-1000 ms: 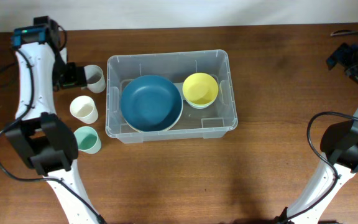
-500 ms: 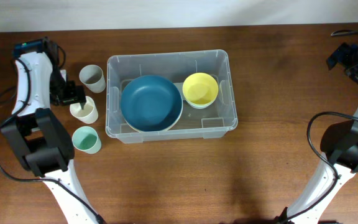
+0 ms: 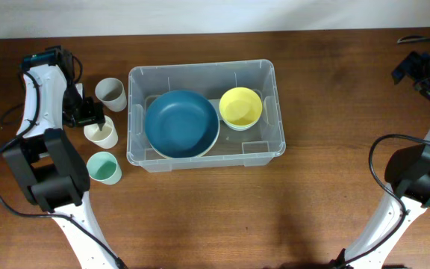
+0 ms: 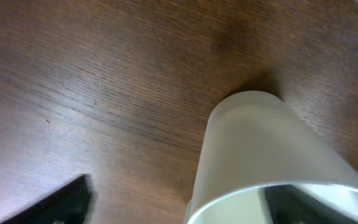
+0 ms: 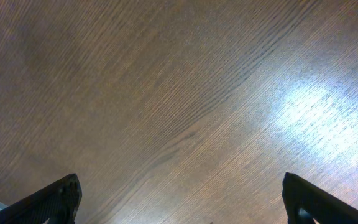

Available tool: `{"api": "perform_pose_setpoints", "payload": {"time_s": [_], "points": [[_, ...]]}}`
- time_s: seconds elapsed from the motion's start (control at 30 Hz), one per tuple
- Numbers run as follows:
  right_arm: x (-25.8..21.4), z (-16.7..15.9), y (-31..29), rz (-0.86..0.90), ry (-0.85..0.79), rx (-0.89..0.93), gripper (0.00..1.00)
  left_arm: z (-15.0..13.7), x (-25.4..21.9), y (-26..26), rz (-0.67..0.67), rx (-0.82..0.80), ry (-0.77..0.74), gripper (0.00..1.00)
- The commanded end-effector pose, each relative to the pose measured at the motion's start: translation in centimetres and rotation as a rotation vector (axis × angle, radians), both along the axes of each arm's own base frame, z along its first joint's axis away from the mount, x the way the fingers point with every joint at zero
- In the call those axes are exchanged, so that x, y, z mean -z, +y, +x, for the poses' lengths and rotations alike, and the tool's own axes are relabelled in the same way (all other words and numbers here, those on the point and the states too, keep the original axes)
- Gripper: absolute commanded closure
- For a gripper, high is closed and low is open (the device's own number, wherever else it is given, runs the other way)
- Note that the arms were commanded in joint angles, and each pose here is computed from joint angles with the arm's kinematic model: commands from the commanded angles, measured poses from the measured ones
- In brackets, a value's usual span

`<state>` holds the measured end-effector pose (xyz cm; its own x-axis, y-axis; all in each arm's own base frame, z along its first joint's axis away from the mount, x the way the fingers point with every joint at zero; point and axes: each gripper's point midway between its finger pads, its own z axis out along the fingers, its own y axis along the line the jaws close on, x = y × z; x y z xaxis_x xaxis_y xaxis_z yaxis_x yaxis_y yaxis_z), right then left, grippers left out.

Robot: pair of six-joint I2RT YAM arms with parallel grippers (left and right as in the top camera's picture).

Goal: Pack container
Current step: 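Move the left gripper down to the white cup, then grasp the white cup rim with the left gripper and lift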

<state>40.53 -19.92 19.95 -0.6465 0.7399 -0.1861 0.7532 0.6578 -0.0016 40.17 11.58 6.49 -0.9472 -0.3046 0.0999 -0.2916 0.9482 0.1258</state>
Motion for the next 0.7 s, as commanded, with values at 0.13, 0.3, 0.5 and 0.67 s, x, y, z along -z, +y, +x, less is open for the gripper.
{"api": "perform_pose_setpoints", "payload": {"time_s": [0.13, 0.3, 0.5, 0.67], "points": [[0.1, -0.2, -0.2, 0.002, 0.005, 0.013, 0.01, -0.2, -0.4, 0.5, 0.001, -0.069, -0.020, 0.50], [0.1, -0.2, -0.2, 0.002, 0.005, 0.013, 0.01, -0.9, -0.4, 1.9, 0.000, -0.112, -0.009, 0.74], [0.1, -0.2, -0.2, 0.002, 0.005, 0.013, 0.01, -2.5, -0.4, 4.5, -0.004, -0.193, 0.010, 0.99], [0.1, -0.2, -0.1, 0.002, 0.005, 0.013, 0.01, -3.1, -0.4, 5.7, -0.033, -0.240, 0.004, 0.99]]}}
